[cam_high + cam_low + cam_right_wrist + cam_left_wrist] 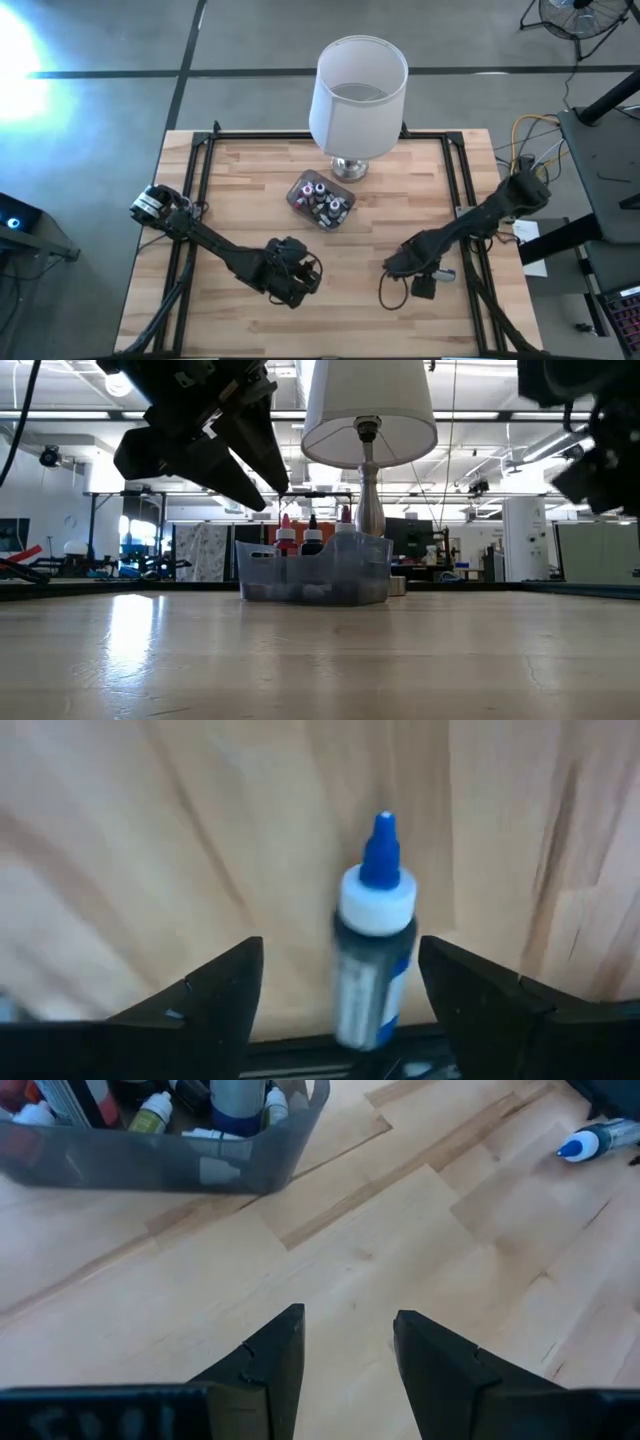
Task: Pick & Place food coloring
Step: Put the large blue food coloring into the black bin
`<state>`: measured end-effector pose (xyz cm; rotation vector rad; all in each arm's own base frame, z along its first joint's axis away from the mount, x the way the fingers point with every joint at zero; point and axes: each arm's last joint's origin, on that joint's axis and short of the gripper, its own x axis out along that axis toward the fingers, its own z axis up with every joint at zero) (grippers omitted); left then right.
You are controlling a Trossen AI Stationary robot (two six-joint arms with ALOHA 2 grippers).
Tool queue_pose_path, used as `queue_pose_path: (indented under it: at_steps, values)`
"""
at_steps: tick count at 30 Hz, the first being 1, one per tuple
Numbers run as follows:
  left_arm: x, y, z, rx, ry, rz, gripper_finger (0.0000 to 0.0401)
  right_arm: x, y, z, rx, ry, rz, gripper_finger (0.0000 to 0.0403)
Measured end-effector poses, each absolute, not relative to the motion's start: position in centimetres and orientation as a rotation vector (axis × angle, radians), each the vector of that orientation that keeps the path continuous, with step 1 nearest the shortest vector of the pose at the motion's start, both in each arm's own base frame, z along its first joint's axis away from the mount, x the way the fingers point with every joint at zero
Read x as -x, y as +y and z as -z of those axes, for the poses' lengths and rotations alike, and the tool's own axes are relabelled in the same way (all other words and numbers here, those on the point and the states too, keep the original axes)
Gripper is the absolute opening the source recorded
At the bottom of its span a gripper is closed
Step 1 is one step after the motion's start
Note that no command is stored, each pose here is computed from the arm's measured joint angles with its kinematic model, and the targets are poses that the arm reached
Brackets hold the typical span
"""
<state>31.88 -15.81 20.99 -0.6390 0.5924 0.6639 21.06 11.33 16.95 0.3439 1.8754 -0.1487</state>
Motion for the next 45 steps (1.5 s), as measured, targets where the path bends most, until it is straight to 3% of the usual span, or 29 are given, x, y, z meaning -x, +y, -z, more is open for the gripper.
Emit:
queue_pose_path:
  at_steps: [8,26,33,37,45]
  values:
    - [-31.9,-15.9,-20.9,0.664,0.608,-0.656,0.0133,-21.9,11.5,-13.8,-0.204,1.924,0.13,0.0274]
    - [-31.7,-16.2,-20.8,0.681,0.654,-0.628,0.0133,-21.4,11.3,-13.3,-0.251,1.903,0.162,0.0106]
    - [-31.3,-16.5,-21.2,0.695,0.625,-0.641,0.0133,-21.1,11.0,-15.4,-0.269,1.837,0.177,0.0104]
    - [-30.7,-16.6,-21.4,0.724,0.627,-0.674,0.0133,-21.6,11.0,-19.2,-0.333,1.621,0.225,0.0104]
    - [-27.1,-16.6,-23.5,0.8,0.493,-0.832,0.0133,-23.7,8.3,-29.1,-0.435,0.699,0.422,0.0104]
